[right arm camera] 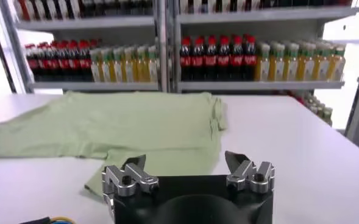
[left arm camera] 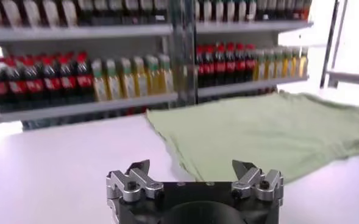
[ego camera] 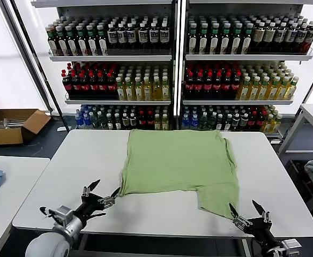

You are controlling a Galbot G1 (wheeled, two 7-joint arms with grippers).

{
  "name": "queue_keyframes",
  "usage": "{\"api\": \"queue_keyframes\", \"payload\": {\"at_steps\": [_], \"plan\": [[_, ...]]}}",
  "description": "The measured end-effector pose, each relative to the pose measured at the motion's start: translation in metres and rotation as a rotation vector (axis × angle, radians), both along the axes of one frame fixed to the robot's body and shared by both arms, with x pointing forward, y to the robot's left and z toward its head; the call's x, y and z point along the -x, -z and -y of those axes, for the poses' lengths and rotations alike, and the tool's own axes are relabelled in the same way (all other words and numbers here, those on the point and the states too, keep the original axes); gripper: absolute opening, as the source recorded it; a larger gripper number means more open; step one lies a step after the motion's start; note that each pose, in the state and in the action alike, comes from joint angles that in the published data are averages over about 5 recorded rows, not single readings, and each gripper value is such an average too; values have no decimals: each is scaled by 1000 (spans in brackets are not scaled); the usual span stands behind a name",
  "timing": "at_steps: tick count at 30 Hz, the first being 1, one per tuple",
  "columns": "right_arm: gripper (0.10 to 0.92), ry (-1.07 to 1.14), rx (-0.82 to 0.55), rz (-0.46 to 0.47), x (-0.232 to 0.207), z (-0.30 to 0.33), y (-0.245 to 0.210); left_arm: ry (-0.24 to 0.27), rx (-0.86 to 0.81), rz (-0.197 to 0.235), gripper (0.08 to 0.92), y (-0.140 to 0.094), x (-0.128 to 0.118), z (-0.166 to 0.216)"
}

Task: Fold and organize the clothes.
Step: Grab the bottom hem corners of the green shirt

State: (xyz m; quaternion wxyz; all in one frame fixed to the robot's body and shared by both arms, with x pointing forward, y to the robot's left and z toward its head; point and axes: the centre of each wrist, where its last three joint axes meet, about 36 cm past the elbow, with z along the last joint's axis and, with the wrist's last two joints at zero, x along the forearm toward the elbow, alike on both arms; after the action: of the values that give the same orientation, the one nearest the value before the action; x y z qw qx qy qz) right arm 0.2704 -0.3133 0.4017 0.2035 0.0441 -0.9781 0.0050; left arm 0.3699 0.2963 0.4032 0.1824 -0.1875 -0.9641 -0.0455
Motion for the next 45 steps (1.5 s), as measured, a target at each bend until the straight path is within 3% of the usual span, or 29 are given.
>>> {"api": "queue_keyframes", "payload": {"at_steps": [10,19,35,42,45], "plan": [[803,4,2,-68,-10,-15,9,11,-17,-89,823,9,-30,17],[576,-2,-10,-91,-19,-23,14,22,-9,-153,797,20,-48,27],[126,-49,-73,-55,-21,-27,25,53,9,-200,351,31,-47,34],[105,-98,-134,46,-19,-30,27,57,16,-200,148,31,-44,35],[105,-116,-166,94,-17,-31,27,56,21,-195,99,30,-42,35]]}}
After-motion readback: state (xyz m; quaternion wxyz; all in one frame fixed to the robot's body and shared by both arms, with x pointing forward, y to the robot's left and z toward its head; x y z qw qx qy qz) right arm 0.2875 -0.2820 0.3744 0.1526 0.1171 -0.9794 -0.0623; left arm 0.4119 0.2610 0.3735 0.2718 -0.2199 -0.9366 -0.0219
